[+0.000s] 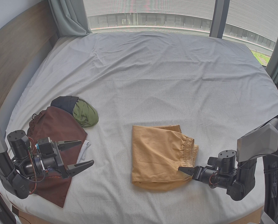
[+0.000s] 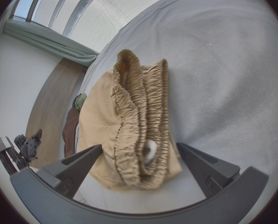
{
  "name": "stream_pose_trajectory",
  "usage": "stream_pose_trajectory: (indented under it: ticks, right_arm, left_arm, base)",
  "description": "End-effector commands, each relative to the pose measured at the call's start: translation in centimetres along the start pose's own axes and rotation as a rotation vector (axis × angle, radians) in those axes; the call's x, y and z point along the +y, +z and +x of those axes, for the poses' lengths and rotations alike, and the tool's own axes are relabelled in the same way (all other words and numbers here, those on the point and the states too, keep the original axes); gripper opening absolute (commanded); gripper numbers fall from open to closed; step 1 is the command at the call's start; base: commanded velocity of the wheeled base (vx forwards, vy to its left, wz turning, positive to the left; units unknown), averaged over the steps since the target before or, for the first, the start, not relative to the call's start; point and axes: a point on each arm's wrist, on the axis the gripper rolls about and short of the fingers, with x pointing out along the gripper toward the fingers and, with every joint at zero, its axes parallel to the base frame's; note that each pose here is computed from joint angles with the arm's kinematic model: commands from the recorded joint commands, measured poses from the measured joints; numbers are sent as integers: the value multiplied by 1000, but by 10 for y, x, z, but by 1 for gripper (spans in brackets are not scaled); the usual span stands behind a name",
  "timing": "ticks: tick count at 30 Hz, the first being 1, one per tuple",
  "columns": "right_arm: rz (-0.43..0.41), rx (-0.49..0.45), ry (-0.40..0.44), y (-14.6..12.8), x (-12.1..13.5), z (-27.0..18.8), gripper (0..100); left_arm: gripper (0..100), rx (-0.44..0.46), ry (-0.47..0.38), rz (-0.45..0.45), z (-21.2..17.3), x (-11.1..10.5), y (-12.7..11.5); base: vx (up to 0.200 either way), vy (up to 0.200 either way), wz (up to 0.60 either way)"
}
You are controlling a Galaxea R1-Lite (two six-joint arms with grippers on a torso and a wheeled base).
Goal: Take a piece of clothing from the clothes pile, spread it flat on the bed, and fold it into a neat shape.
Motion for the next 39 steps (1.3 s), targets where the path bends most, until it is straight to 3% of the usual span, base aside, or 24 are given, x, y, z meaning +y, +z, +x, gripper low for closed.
stream_pose_trajectory:
  ticks: [1,17,18,39]
  right_arm:
    - [17,9,56,-3,12,15,100]
    - [3,-15,89,0,20,23,100]
    - [3,-14,88,-1,20,23,0]
    - [-4,-22,106,1,26,20,0]
  left_arm:
    - [100,1,-1,-1,0,0,0]
    - [100,-2,-1,2,0,0,1]
    - [100,-3,1,4,0,0,1]
    - [100,3,-7,-1,1,-3,0]
  base:
    - [0,0,0]
    - [0,0,0]
    - [0,0,0]
    - [0,0,0]
